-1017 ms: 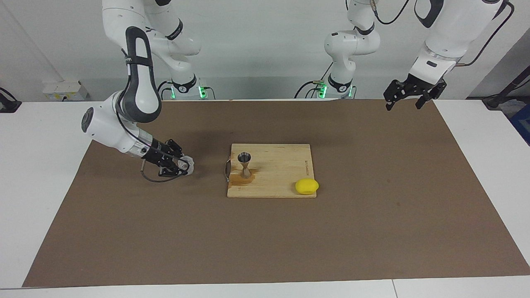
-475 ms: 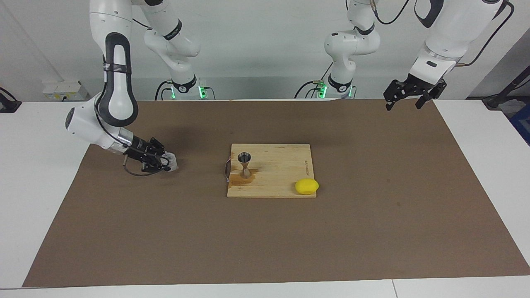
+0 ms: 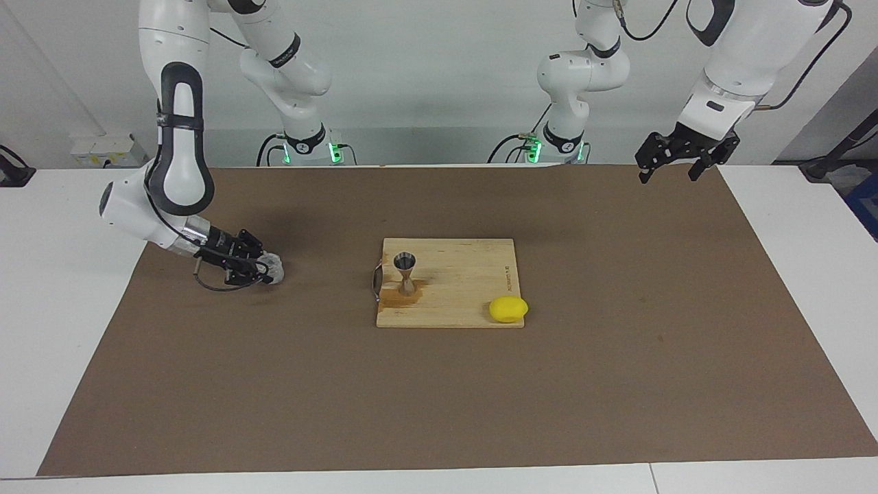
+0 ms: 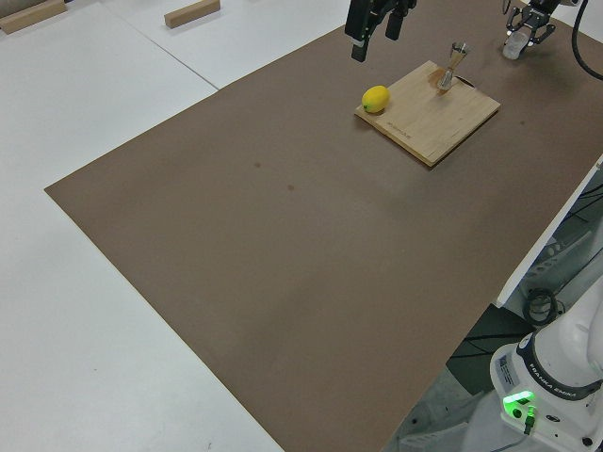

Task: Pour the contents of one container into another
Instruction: 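Carry the glass cup back to its spot with the right gripper, then set the glass cup on the table and open the right gripper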

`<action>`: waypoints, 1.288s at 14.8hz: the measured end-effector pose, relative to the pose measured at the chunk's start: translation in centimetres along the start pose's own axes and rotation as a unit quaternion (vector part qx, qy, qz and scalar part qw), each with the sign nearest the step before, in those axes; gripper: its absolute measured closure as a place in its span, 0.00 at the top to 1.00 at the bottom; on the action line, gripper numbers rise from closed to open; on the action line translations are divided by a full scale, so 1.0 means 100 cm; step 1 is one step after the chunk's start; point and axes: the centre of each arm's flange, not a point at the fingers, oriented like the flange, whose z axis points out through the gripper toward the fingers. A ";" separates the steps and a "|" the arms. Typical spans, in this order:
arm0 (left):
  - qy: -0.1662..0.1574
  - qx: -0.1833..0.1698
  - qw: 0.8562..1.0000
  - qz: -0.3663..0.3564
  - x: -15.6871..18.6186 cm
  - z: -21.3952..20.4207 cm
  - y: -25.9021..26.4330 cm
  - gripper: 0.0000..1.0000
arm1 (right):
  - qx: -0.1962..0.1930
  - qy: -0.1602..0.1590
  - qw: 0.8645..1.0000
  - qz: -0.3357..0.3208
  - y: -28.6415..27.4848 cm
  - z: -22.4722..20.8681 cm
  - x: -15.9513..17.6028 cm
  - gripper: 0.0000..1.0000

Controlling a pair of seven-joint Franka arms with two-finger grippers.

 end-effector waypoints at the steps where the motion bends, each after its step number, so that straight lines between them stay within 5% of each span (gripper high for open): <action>1: 0.000 0.000 1.000 0.000 0.000 0.000 0.000 1.00 | 0.001 0.000 1.000 0.001 0.000 -0.001 0.001 0.64; 5: 0.000 0.000 1.000 0.000 0.000 0.000 0.000 1.00 | 0.016 0.005 1.000 0.004 0.001 -0.017 0.007 0.99; 11: 0.000 0.000 1.000 0.000 0.000 0.000 0.000 1.00 | -0.021 0.090 0.993 -0.079 -0.002 -0.052 -0.020 0.99; 19: 0.000 0.000 1.000 0.000 0.000 0.000 0.000 1.00 | -0.140 0.140 0.955 -0.222 -0.002 -0.030 -0.134 0.99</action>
